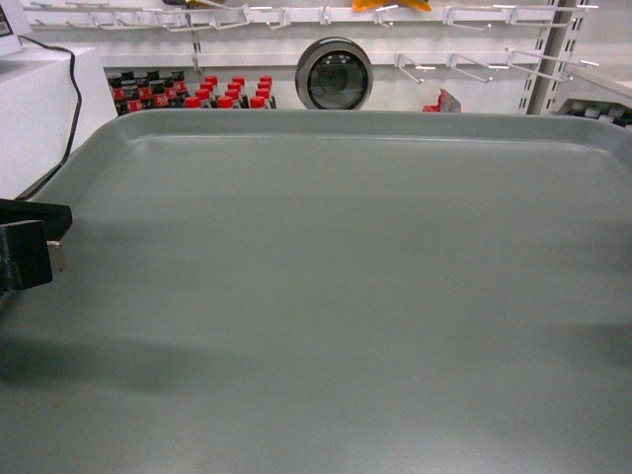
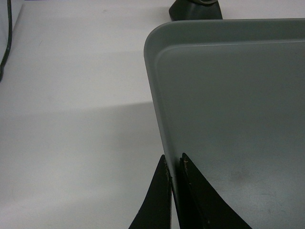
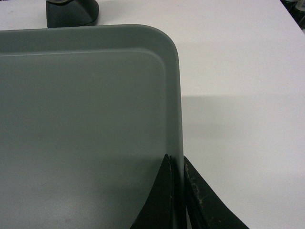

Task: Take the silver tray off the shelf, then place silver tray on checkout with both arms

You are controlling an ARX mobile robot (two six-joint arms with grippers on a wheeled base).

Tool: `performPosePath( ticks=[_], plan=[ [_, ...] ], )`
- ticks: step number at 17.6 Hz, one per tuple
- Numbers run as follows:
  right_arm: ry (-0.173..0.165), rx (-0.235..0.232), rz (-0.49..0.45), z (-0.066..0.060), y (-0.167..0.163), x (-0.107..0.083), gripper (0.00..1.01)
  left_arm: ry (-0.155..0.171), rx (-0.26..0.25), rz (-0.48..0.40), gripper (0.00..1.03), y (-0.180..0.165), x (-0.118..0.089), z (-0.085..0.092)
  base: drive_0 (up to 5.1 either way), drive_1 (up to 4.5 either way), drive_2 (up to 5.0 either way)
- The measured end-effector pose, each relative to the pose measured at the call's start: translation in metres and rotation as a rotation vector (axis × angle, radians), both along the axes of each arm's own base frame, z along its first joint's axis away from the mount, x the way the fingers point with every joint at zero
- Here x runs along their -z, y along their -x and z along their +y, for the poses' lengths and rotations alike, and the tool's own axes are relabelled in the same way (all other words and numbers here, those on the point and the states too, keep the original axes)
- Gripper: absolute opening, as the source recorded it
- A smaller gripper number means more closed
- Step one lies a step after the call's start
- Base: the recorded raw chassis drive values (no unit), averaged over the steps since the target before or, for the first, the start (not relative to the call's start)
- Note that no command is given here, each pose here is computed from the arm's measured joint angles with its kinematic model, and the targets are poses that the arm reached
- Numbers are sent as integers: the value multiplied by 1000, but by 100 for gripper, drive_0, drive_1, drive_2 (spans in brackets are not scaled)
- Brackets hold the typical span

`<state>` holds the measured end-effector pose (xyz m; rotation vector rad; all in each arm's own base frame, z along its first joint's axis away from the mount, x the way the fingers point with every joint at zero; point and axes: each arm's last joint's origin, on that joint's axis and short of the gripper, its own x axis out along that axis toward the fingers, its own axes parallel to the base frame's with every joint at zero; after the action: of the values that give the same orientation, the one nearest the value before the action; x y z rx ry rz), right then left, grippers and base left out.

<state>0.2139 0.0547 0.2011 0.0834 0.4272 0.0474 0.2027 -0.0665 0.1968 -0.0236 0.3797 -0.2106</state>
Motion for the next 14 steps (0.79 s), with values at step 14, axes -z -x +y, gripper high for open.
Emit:
performPosePath(
  ticks=[14],
  plan=[
    [-135,-175,-60,-4,-62,27,3,-133,-310,7,4,-51,-4,-30,0,0,0]
  ],
)
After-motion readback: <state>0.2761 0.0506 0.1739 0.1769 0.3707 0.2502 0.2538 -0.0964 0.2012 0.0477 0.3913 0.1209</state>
